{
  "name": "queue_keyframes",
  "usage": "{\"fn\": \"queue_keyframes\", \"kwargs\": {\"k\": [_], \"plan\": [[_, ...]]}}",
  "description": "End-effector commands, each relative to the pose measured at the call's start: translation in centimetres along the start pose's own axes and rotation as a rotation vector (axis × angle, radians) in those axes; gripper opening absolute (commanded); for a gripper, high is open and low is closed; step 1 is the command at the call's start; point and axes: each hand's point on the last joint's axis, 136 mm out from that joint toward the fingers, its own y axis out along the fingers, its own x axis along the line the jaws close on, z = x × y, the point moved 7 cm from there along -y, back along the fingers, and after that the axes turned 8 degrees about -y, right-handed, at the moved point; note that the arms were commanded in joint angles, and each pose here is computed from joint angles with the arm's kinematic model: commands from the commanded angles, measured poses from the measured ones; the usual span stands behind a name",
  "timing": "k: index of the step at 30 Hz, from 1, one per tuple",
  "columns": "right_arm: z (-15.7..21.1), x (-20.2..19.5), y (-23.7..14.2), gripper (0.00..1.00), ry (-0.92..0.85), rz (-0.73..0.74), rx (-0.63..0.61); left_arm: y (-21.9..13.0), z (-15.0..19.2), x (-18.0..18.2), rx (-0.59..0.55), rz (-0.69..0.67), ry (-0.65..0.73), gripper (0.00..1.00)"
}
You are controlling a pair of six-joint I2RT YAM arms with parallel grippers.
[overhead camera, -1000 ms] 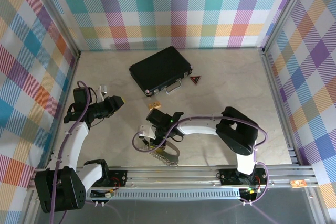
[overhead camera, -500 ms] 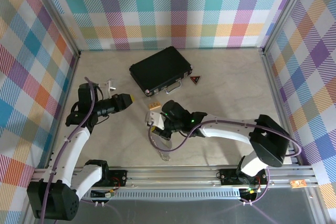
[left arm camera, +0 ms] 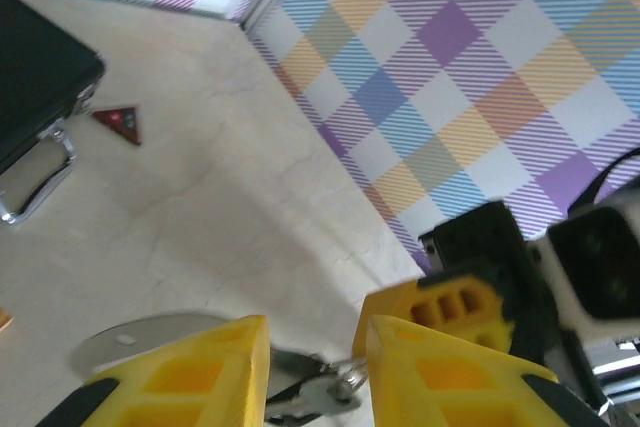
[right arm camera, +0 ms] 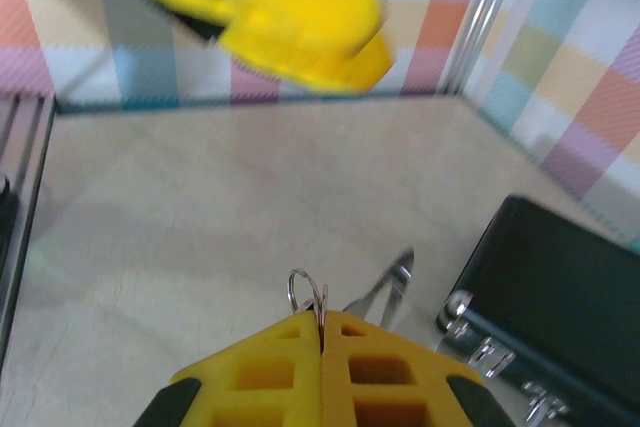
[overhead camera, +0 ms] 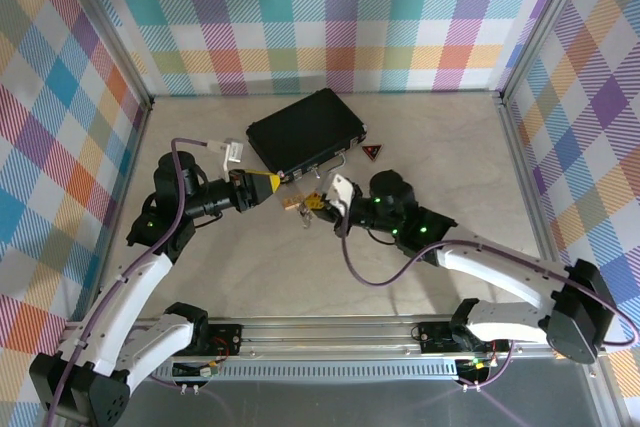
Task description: Put the keys on the keyring
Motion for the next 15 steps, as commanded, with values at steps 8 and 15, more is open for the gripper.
{"fn": "queue_keyframes", "kwargs": {"k": [8, 15], "plan": [[-5.4, -2.2, -5.4, 0.0, 0.115, -0.07, -0.343, -1.0, -1.0, -6.6, -0.022, 0.242, 0.19, 0.32], [-7.9, -2.1, -7.5, 0.0, 0.156, -0.208, -0.455, -1.5, -0.5, -9.2, -0.01, 0.325, 0.33, 0.32]]}}
